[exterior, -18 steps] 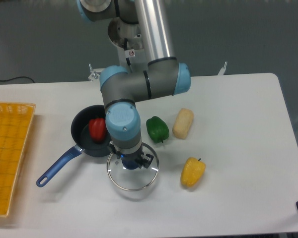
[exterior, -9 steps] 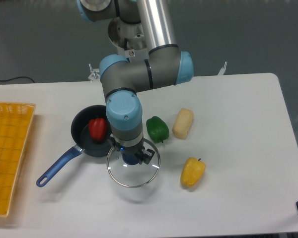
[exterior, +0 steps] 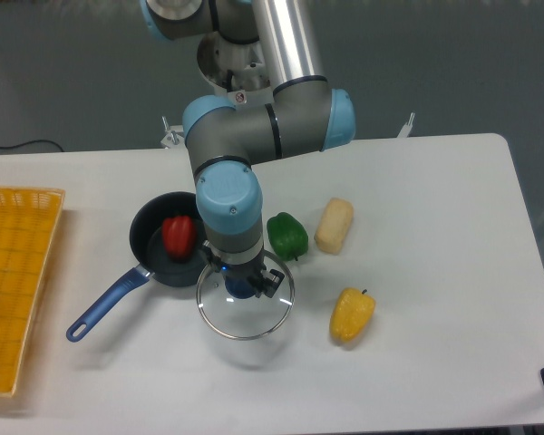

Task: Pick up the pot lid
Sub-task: 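Lift the glass lid up off the table by its knob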

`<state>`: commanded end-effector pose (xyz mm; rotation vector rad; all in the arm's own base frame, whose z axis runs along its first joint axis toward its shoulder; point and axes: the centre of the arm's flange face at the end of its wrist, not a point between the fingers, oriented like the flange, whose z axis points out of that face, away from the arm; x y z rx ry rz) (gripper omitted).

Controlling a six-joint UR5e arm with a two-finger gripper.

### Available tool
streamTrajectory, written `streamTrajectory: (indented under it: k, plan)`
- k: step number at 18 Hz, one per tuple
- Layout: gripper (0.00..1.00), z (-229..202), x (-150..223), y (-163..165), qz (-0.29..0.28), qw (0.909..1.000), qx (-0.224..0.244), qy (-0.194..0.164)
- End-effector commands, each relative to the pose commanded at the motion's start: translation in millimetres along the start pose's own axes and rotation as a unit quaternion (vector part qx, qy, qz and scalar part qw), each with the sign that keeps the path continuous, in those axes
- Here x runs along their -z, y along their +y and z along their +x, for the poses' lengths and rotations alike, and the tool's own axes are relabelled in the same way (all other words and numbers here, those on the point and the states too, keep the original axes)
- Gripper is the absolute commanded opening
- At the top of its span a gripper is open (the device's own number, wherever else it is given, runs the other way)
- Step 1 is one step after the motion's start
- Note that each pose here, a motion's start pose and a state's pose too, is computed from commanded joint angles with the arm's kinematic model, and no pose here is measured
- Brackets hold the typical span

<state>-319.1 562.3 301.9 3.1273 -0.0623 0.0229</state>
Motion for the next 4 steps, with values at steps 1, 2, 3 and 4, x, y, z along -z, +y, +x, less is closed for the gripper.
streamTrajectory:
  k: [1, 2, 3, 4]
  plan:
    - [0.45, 0.1, -0.2, 0.1, -0.001, 1.0, 0.0, 0.001]
    - [0.45, 0.1, -0.2, 0.1, -0.001, 1.0, 0.0, 0.001]
    - [0.45, 0.0, 0.0, 0.0, 0.0, 1.0, 0.001, 0.0]
    - [0.45, -0.3, 0.7, -0.3, 0.001, 1.0, 0.001, -0.001]
